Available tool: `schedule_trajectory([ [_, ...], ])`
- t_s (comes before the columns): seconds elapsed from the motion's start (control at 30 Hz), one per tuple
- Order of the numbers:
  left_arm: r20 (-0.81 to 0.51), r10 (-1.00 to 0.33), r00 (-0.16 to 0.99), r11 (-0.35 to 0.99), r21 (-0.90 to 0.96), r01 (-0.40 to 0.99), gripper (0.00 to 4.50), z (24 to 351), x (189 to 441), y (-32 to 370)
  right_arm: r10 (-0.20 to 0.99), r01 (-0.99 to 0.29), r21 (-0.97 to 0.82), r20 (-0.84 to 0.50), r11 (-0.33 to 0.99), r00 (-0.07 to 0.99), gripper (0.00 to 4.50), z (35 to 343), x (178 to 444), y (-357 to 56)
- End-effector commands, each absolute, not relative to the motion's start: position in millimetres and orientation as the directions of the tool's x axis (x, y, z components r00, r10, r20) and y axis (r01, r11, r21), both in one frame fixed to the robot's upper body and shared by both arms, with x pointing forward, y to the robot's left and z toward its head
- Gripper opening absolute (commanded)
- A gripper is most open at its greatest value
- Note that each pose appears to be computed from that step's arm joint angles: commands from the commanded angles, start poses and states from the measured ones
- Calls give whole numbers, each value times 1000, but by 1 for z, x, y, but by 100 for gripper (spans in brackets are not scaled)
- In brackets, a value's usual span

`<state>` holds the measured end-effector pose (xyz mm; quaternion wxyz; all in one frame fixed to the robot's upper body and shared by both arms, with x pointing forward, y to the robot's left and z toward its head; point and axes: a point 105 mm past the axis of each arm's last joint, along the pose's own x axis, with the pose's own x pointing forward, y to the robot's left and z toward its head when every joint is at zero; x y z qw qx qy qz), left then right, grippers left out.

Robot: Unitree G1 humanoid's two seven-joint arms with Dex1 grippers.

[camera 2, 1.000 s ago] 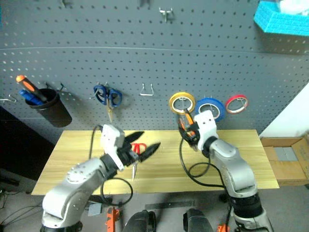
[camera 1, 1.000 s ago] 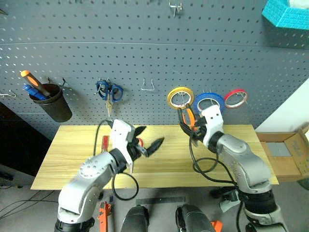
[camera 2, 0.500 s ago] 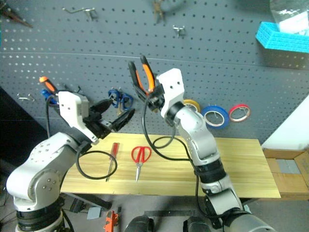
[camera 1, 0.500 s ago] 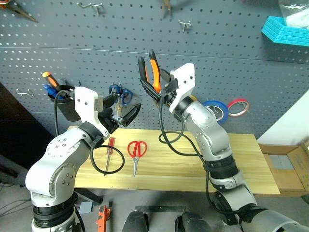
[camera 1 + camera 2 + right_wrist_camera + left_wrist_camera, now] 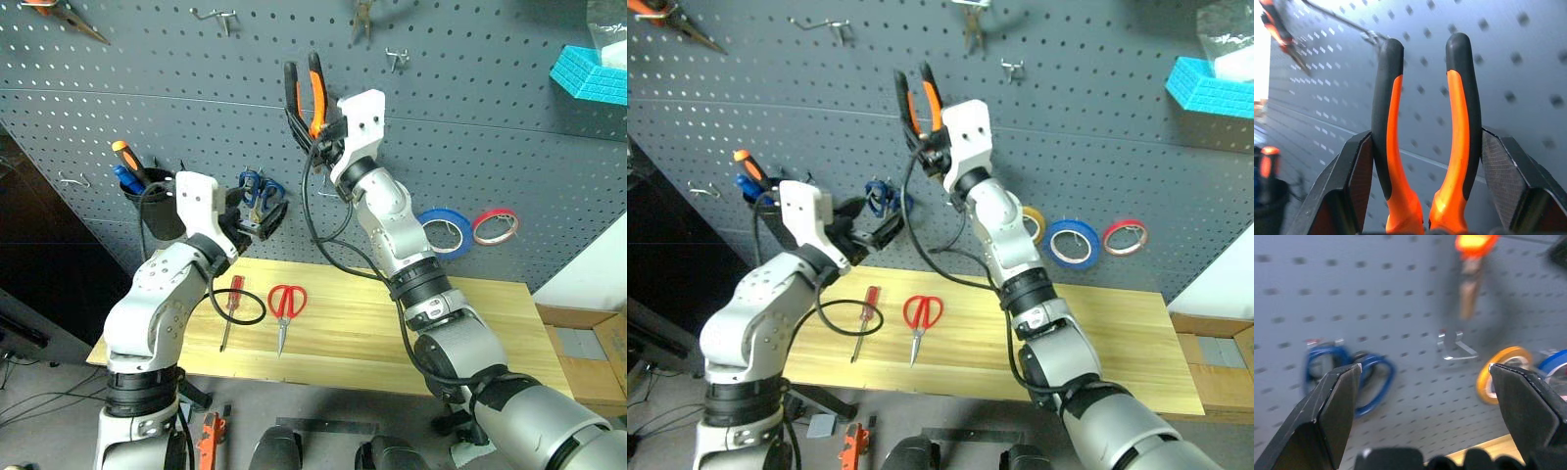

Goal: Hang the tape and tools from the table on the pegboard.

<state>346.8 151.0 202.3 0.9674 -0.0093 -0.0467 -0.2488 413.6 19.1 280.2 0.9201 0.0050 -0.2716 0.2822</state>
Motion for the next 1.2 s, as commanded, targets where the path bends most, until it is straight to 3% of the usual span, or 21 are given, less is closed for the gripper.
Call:
schedule_trajectory([
  [0.03,145,-542,828,838,14,546,450,216,348,136,457,-439,-190,606,878,651,273,298,411,6],
  [0.37,113,-548,829,835,21,549,450,206,358,133,383,-369,-150,586,917,714,273,269,423,-8],
  [0.93,79,-549,832,835,18,550,450,196,351,137,350,-380,-90,623,921,699,273,278,420,-3],
  [1.2,77,-549,832,836,27,548,450,198,350,138,354,-375,-86,567,923,743,273,258,426,-2],
])
